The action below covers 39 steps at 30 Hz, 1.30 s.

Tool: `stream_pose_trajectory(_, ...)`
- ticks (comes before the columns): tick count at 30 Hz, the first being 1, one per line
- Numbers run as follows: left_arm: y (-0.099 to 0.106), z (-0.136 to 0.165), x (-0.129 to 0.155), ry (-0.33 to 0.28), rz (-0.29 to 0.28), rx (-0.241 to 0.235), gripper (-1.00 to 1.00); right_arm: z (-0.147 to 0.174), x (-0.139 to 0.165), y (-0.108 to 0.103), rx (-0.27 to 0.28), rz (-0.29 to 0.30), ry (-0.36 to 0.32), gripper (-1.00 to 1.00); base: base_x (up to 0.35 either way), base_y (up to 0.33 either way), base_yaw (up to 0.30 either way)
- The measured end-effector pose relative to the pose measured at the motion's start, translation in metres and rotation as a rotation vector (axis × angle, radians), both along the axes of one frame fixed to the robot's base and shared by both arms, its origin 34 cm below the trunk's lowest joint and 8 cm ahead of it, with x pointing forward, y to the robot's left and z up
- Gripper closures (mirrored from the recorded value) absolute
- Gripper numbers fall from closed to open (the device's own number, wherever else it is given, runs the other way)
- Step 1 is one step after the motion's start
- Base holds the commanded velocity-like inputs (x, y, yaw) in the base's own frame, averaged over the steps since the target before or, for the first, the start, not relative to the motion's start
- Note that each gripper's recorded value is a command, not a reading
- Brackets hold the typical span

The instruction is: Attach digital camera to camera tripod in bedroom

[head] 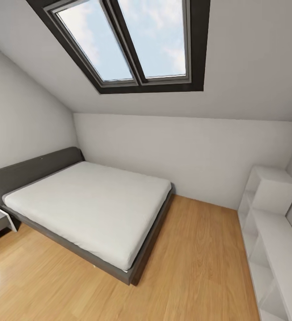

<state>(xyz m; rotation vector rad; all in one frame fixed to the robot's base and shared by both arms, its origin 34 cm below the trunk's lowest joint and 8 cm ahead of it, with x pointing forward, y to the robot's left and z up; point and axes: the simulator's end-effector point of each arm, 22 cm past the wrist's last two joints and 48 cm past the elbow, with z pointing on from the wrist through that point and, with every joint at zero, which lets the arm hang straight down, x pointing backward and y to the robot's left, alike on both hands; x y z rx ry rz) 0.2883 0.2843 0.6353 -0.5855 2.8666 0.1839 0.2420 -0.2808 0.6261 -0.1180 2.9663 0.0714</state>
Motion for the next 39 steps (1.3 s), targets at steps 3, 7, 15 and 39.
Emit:
stream_pose_trajectory(3, 0.0002, 0.0, -0.0005, 0.001, 0.001, 0.0, 1.0, 0.0, -0.0001, 0.0, 0.0, 0.0, 0.0, -1.0, 0.088, 0.0, 0.0)
stream_pose_trajectory(7, 0.0015, 0.0001, -0.0009, 0.001, 0.002, 0.001, 1.0, 0.0002, -0.0001, 0.0, 0.0, 0.0, -0.001, -1.0, 0.231, 0.0, 0.0)
stream_pose_trajectory(15, 0.0031, 0.0001, -0.0012, 0.001, 0.004, 0.003, 1.0, 0.0001, -0.0003, 0.0008, 0.002, 0.0, 0.0, -1.0, 0.295, 0.0, 0.0)
stream_pose_trajectory(39, 0.0064, -0.0009, -0.0065, 0.002, 0.135, -0.017, 1.0, -0.0001, 0.0003, -0.0018, -0.009, 0.0, -0.001, -1.0, 0.162, 0.0, 0.213)
